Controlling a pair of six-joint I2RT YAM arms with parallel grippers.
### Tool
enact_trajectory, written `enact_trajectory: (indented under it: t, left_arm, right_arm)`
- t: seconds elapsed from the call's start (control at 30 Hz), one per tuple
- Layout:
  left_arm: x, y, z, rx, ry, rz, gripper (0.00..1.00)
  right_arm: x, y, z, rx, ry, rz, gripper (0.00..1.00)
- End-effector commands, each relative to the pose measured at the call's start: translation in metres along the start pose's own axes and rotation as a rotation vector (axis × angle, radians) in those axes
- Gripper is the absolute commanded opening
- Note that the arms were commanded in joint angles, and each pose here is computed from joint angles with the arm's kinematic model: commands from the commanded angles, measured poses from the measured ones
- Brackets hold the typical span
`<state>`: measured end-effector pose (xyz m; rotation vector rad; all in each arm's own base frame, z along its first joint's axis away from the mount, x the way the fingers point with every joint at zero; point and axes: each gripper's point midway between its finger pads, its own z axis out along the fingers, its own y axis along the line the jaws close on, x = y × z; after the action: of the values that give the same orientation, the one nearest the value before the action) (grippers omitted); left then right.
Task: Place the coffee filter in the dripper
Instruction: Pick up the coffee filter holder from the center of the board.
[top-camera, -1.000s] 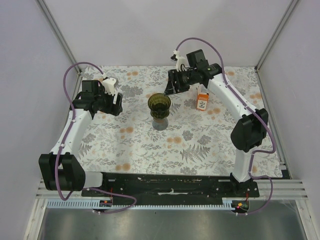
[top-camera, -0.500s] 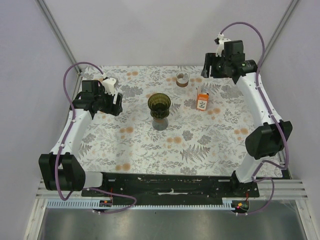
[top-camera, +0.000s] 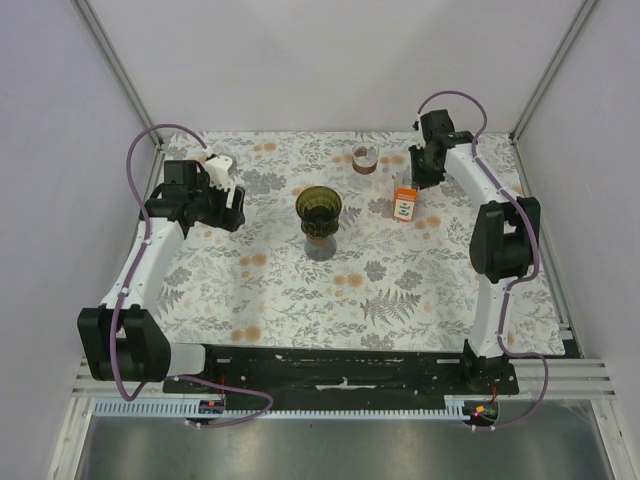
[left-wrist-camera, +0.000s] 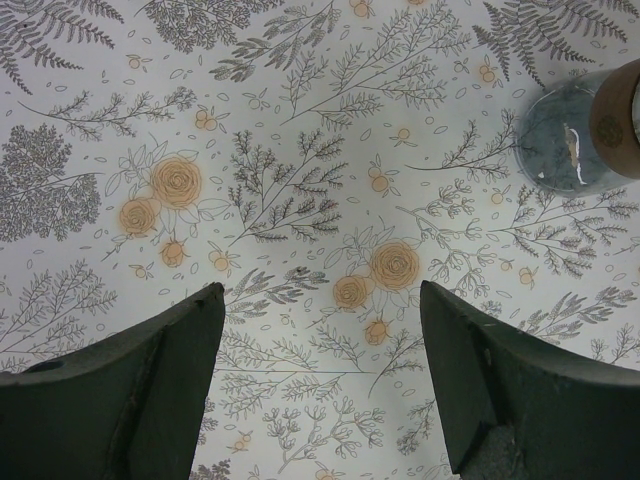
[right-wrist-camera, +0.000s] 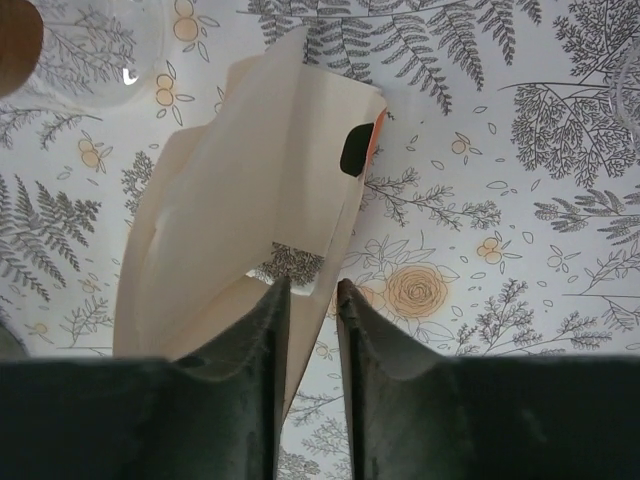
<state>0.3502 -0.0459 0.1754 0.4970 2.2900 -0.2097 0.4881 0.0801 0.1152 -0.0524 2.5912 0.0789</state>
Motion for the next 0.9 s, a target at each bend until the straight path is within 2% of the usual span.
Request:
enact_trajectory:
  t: [0.0,0.07,0.13,0.3,0.5,0.63,0.77,0.87]
  left_arm:
    - [-0.006,0.004,-0.010,-0.025,-0.023,0.044,0.84]
    - [-0.007,0.004,-0.010,-0.026,-0.026,0.044,0.84]
    - [-0.007,0.005,-0.011,-0.027,-0.025,0.046,0.84]
    - [-0.012,0.004,-0.021,-0.029,-0.035,0.067,0.84]
    - [-0.030,-0.008,-0.047,0.013,-0.071,0.112,0.84]
    - [-0.048,-0.029,-0.072,0.107,-0.122,0.151,0.84]
    - [-0.070,-0.064,-0.104,0.270,-0.213,0.223,0.82]
    - [-0.091,-0.092,-0.129,0.381,-0.301,0.285,0.78]
  right_arm:
    - [-0.008,-0.003,-0.015,0.004,-0.035,-0.009,0.24]
    - [-0.010,-0.004,-0.023,0.008,-0.049,-0.014,0.10]
    - [-0.008,-0.006,-0.033,0.015,-0.059,-0.023,0.00]
    - [-0.011,-0.003,-0.078,-0.006,-0.132,-0.106,0.00]
    - [-0.005,0.026,-0.143,0.039,-0.279,-0.461,0.00]
    - [-0.002,0.054,-0.184,0.034,-0.398,-0.638,0.00]
    - [0.003,0.084,-0.223,-0.063,-0.506,-0.711,0.00]
    - [0.017,0.121,-0.247,-0.246,-0.572,-0.789,0.00]
